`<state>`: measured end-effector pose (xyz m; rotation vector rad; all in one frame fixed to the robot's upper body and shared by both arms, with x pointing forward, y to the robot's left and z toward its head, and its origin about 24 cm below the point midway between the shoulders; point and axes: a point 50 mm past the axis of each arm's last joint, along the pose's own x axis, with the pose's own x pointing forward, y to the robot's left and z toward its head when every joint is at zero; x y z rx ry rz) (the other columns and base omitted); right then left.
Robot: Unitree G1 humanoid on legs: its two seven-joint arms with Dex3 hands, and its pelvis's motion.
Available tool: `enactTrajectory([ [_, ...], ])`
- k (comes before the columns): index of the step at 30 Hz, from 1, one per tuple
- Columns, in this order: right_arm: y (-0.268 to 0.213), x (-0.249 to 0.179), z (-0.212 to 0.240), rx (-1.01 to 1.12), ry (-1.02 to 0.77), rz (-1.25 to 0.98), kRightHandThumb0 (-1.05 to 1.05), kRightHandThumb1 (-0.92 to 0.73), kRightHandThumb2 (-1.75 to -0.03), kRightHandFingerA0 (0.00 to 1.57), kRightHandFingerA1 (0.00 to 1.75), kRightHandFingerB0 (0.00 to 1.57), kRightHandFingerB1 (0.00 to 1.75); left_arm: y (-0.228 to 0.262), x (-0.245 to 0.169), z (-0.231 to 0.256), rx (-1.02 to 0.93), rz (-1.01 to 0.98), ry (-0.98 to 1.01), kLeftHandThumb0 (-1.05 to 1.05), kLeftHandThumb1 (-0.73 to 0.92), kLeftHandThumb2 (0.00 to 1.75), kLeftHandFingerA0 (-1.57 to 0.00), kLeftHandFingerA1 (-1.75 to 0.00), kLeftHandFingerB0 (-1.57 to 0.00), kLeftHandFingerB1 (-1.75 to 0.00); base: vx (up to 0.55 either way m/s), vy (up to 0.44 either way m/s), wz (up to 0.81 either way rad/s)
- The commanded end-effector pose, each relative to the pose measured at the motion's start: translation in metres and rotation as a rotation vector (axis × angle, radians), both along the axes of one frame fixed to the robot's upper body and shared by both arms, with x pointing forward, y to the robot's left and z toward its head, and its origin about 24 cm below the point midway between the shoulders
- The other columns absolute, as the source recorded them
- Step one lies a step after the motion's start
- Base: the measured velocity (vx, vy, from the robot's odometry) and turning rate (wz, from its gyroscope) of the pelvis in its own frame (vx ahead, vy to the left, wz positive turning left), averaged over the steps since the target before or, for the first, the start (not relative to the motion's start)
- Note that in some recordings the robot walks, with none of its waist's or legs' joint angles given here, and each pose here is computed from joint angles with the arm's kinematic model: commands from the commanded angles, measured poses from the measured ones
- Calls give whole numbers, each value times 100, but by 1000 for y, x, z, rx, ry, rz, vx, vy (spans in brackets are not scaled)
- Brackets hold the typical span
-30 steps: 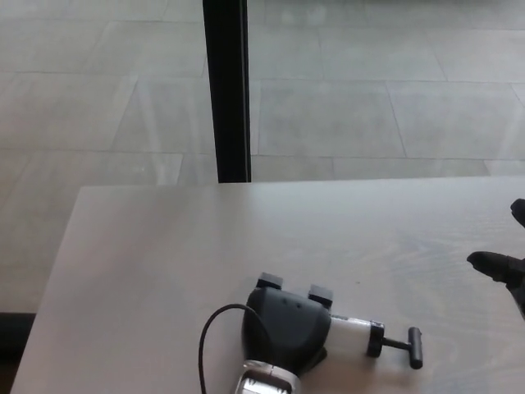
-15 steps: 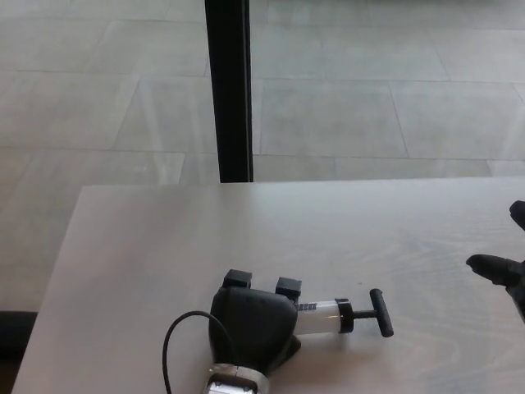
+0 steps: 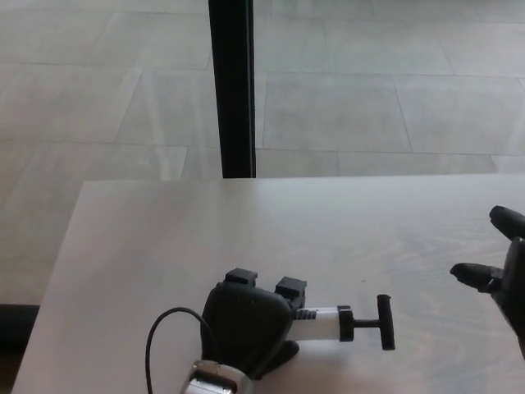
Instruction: The robot uses its left hand to lift the air pump kept on the middle of the desk and use the right hand to pull out the handle
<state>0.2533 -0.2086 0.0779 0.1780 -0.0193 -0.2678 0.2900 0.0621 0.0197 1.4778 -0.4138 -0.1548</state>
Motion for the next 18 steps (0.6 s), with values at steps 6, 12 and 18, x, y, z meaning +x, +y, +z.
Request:
enactTrajectory([
  [6,3,5,-15,-263,318,167,-56,-68,-60,65,78,50,44,3,17,64,-88,-229,-339,-11,39,116,-94,-173,-86,-127,0,0,0],
  [12,12,6,-18,-313,354,229,-61,-67,-60,60,82,48,43,10,24,86,-65,-242,-463,-17,28,125,-100,-175,-87,-137,0,0,0],
  [18,19,4,-21,-355,374,286,-65,-68,-60,58,83,47,43,14,26,92,-73,-248,-480,-21,37,113,-103,-171,-95,-117,0,0,0],
])
